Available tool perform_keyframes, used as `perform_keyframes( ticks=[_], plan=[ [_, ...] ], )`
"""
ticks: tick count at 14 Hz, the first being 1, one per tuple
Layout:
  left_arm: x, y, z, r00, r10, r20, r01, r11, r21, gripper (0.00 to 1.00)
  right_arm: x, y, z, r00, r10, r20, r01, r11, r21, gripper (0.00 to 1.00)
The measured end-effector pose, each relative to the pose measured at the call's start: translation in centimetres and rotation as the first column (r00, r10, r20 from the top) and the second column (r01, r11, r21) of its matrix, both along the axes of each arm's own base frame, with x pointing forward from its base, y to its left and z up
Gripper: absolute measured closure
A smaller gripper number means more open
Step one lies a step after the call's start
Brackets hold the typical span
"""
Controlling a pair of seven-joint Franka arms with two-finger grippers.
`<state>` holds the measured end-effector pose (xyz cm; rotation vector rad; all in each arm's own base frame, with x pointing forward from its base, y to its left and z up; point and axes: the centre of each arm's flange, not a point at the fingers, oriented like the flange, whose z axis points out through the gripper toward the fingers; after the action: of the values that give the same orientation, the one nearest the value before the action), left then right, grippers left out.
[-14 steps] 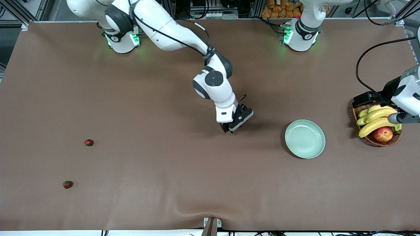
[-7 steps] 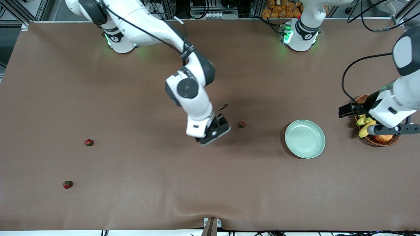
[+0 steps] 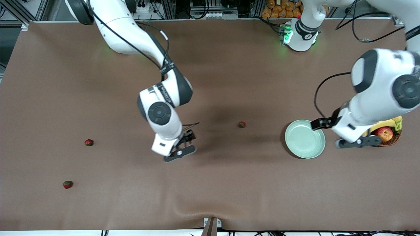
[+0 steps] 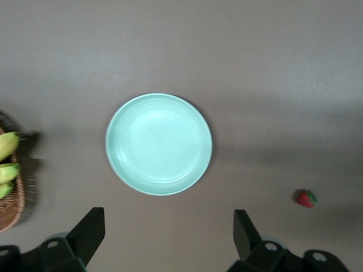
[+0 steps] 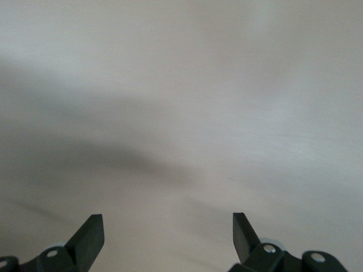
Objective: Collect all strawberries into plate
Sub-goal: 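Grasp the strawberry with the left gripper while the right gripper reaches another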
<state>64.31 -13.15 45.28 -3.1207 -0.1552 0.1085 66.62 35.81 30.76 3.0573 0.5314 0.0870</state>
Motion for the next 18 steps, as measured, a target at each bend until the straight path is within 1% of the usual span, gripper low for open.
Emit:
perform_keyframes(
  ticks=[2, 4, 6, 7, 10, 12, 15, 16, 18],
  plan=[
    [0.4, -1.7, -1.9, 1.000, 0.010, 0.002, -0.010, 1.000, 0.004, 0.00, 1.7, -4.3, 0.5, 0.998, -0.062, 0.000, 0.062, 0.997, -0.053, 0.00],
    [0.6, -3.8, -4.3, 0.999, 0.033, 0.011, -0.033, 0.999, 0.007, 0.00, 3.5, -9.9, 0.0, 0.990, -0.142, -0.011, 0.140, 0.987, -0.081, 0.00],
    [0.5, -6.4, -7.1, 0.997, 0.075, 0.031, -0.075, 0.997, 0.006, 0.00, 5.2, -16.9, -1.3, 0.976, -0.213, -0.037, 0.209, 0.973, -0.097, 0.00],
    [0.2, -7.9, -8.4, 0.995, 0.098, 0.036, -0.098, 0.995, 0.006, 0.00, 5.6, -20.0, -2.0, 0.969, -0.241, -0.052, 0.235, 0.967, -0.103, 0.00],
    [-2.3, -13.5, -11.9, 0.990, 0.136, 0.022, -0.137, 0.990, 0.021, 0.00, 5.7, -27.5, -4.1, 0.947, -0.307, -0.096, 0.295, 0.948, -0.123, 0.00],
    [-3.8, -16.2, -13.4, 0.987, 0.158, 0.020, -0.159, 0.987, 0.023, 0.00, 5.8, -32.0, -4.8, 0.950, -0.287, -0.119, 0.273, 0.954, -0.122, 0.00],
    [-6.0, -19.8, -16.1, 0.976, 0.210, 0.049, -0.210, 0.978, 0.002, 0.00, 5.3, -37.1, -5.9, 0.954, -0.257, -0.156, 0.240, 0.963, -0.118, 0.00],
    [-6.7, -20.9, -17.3, 0.974, 0.221, 0.057, -0.221, 0.975, -0.003, 0.00, 4.9, -37.8, -6.6, 0.956, -0.247, -0.160, 0.230, 0.966, -0.118, 0.00],
    [-8.0, -22.8, -19.6, 0.970, 0.237, 0.060, -0.237, 0.971, -0.004, 0.00, 3.9, -39.2, -8.1, 0.964, -0.217, -0.152, 0.202, 0.973, -0.112, 0.00]
  ],
)
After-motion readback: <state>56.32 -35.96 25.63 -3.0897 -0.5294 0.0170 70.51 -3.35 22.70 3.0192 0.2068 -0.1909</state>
